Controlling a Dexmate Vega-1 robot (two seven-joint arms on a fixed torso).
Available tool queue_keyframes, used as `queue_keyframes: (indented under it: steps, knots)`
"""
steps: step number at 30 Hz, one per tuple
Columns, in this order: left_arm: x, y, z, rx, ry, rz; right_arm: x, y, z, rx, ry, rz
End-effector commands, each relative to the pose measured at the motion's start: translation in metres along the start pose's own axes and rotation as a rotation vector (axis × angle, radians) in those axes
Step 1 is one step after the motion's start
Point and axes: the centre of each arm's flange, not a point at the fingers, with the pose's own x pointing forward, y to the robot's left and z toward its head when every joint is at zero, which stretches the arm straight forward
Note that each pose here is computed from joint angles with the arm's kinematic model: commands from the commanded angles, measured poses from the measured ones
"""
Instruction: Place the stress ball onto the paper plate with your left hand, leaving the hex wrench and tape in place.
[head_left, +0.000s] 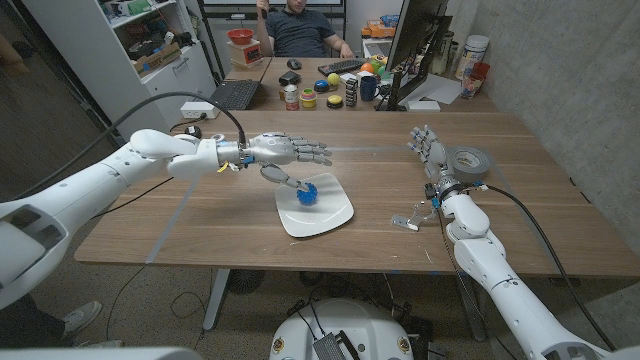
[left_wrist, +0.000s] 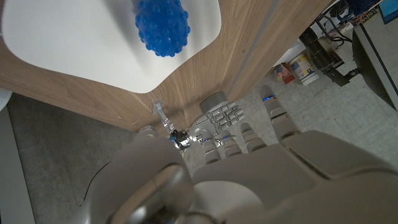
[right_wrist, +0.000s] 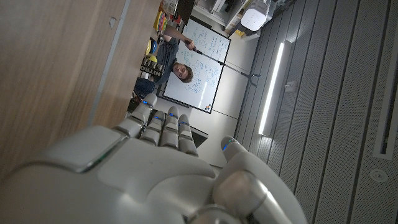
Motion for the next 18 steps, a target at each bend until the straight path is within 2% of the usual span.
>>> queue_keyframes:
  steps: [1,18]
  knots:
    - [-0.0053,0.0105,-0.0016,-0.018,0.008,0.047,0.0009,0.0002,-0.0003,0.004,-0.003,0.004]
    - [-0.0084,0.0181,-0.0074,-0.050,0.028,0.104,0.0029,-0.0015,-0.0002,-0.001,-0.002,0.005]
